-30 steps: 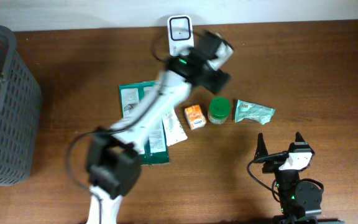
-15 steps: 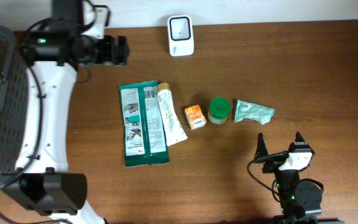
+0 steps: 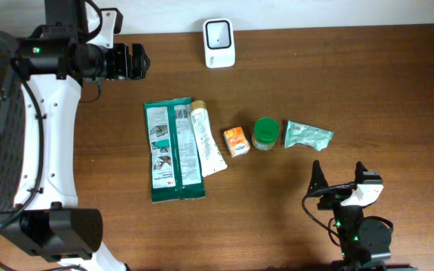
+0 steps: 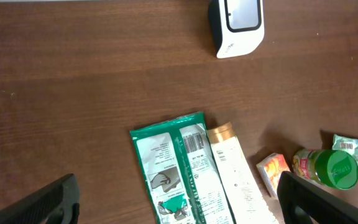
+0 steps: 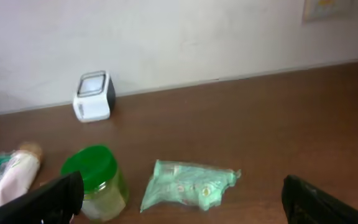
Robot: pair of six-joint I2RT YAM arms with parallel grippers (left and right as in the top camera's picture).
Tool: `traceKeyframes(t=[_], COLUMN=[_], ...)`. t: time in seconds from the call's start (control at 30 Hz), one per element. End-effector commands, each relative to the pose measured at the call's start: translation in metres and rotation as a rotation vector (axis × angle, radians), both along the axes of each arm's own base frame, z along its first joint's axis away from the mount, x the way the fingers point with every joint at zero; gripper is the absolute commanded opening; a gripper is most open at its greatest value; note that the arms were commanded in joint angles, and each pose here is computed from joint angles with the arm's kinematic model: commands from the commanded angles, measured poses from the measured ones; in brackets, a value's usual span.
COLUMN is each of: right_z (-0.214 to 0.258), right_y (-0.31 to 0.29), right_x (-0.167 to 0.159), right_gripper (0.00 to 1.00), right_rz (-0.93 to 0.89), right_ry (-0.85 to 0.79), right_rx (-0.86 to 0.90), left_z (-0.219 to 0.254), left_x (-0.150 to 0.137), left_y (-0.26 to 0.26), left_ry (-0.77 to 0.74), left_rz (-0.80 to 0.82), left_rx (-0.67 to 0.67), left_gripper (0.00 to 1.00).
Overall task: Scan the item barcode
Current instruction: 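Move the right gripper forward to the mint-green wipes pack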
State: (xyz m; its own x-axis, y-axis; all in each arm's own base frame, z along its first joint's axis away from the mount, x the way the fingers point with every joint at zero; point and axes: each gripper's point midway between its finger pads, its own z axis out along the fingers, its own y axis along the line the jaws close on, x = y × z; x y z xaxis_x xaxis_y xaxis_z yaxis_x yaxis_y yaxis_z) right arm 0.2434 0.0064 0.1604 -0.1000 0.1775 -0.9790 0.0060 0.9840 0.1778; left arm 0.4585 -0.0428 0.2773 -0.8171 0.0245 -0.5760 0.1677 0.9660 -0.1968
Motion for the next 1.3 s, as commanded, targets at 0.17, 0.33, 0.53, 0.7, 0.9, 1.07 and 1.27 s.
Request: traceKeyframes(t=[0.17, 0.33, 0.53, 0.7, 0.9, 1.07, 1.27], right_z=[0.099, 0.141, 0.119, 0.046, -0.027, -0.096, -0.114], right_y=[0.019, 0.039, 0.065, 0.077, 0.012, 0.012, 0.000], right_x=[-0.024, -0.007, 0.050, 0.075, 0.070, 0.075, 0.099], right_gripper=[0.98, 0.98, 0.98, 0.79, 0.24, 0.15, 0.16], right_rz=[0.116, 0.219, 0.332, 0.360, -0.059, -0.073, -0.043], right_ry=[0.066, 0.297, 0.634, 0.904, 1.211, 1.408, 1.357], right_rx=[0.026, 0.051, 0.121, 0.201, 0.462, 0.429, 0.319], left_z=[0.003, 0.003, 0.003, 0.003, 0.003, 0.003, 0.003], left_x=[-0.002, -0.002, -0.002, -0.002, -0.002, -0.002, -0.002], left_y=[-0.003, -0.003, -0.003, -0.003, -0.003, -0.003, -0.003], left_ry=[0.000, -0.001, -0.001, -0.001, -0.001, -0.001, -0.001], left_rz=[-0.003, -0.003, -0.003, -0.003, -0.003, -0.003, -0.003], left_rx=[-0.021, -0.021, -0.021, -0.021, -0.021, -0.021, -0.021], left_gripper=[0.99, 0.99, 0.99, 0.99, 0.99, 0.99, 0.99])
